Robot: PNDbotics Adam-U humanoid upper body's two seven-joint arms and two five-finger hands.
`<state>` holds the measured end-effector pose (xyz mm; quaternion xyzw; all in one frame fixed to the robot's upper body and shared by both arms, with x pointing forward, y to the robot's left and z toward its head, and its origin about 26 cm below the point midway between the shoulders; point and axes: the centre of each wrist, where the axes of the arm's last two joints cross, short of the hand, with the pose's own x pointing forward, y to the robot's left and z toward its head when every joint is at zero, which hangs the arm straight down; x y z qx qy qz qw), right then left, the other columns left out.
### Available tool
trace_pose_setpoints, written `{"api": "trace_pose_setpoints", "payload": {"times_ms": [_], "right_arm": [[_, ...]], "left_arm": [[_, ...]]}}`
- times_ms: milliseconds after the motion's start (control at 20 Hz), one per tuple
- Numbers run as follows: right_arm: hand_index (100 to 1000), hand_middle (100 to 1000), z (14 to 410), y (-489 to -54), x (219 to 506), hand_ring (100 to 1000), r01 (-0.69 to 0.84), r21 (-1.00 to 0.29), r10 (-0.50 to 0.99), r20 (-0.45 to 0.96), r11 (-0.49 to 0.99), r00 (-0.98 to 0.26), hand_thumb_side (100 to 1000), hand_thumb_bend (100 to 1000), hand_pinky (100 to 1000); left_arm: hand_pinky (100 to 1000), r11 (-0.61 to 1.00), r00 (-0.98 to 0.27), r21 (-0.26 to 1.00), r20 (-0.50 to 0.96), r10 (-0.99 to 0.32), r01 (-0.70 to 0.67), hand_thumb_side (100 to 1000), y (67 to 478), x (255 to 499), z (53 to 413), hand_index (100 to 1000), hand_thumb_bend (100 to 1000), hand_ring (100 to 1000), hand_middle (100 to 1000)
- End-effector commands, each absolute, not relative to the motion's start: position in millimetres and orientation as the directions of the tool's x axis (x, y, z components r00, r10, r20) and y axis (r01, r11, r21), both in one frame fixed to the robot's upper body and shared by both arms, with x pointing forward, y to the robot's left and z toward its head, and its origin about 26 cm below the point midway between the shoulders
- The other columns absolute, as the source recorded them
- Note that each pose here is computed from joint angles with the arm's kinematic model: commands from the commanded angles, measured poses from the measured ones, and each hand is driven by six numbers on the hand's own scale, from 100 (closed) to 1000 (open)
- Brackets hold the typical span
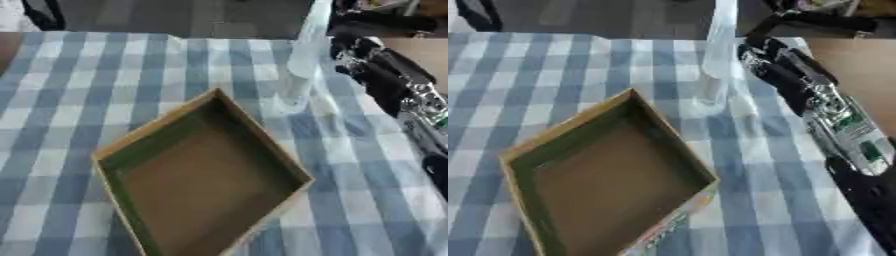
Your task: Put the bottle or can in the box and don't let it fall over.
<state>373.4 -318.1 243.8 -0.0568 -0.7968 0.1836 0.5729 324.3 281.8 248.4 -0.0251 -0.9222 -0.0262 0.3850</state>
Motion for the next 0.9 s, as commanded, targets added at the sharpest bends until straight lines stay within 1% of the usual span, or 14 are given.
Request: {"api": "trace_pose_setpoints", "payload": {"times_ms": [50,550,900], "right_arm": [[1000,1000,253.9,-319.3,374.0,1000,-0.119,-0.351,0.29,0.889,0.929,-0.355,543,100,1000],[1000,1000,262.3,-320.7,375.3,1000,-0.134,-0.359,0.285,0.877,0.924,-0.386,537,100,1000],[1000,1000,266.3,-318.8,375.3,1000,-0.172,-0.363,0.27,0.873,0.916,-0.406,537,100,1000]], "left_arm": [[1000,0.996,-0.727,0.044,0.686,0.028,0.08,565,280.1,321.2,258.3,686,100,1000,1000],[998,0.994,-0.733,0.045,0.679,0.044,0.101,565,275.7,321.6,261.5,682,100,1000,1000],[998,0.992,-0.736,0.048,0.675,0.051,0.113,565,273.5,321.9,263.3,681,100,1000,1000]]}}
